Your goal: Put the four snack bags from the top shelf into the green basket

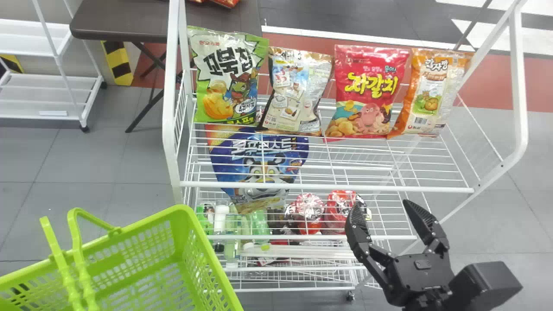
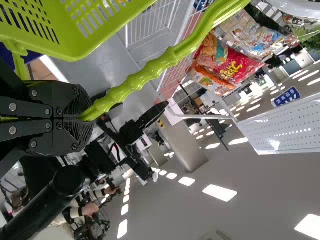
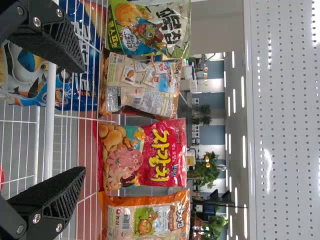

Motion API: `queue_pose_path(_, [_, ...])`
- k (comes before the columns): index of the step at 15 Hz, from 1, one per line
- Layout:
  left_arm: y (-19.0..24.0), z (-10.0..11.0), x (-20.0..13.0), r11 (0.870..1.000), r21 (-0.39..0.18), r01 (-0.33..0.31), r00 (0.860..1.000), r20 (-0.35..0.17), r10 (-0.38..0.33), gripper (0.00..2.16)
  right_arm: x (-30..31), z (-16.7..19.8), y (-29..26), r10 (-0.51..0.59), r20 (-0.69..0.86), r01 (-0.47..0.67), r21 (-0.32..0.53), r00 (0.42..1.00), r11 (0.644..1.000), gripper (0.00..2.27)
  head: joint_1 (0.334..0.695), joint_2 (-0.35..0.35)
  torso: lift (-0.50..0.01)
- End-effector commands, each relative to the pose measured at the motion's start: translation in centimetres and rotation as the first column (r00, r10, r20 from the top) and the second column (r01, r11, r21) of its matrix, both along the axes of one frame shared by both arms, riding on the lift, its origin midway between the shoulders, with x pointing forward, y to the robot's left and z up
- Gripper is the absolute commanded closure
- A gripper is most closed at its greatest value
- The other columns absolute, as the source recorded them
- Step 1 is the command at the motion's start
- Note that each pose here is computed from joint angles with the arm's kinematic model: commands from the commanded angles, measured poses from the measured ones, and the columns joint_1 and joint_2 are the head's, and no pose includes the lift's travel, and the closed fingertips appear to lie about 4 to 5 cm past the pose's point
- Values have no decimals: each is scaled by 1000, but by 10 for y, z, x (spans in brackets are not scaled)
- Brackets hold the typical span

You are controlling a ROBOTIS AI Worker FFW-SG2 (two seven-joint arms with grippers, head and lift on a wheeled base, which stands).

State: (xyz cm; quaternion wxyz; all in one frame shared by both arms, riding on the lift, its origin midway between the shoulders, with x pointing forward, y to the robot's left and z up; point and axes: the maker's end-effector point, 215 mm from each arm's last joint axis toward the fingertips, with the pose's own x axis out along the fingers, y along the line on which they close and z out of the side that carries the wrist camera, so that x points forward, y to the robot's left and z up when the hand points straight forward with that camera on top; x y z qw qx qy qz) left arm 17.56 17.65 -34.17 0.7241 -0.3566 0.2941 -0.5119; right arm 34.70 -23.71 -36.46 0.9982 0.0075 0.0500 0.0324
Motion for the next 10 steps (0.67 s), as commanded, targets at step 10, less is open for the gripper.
queue_pose_path(10, [0,0,-5,1000,-5,19,1000,-3,-19,2148,111,-6,93,154,-64,-150,68,986,986,110,695,-30,-6])
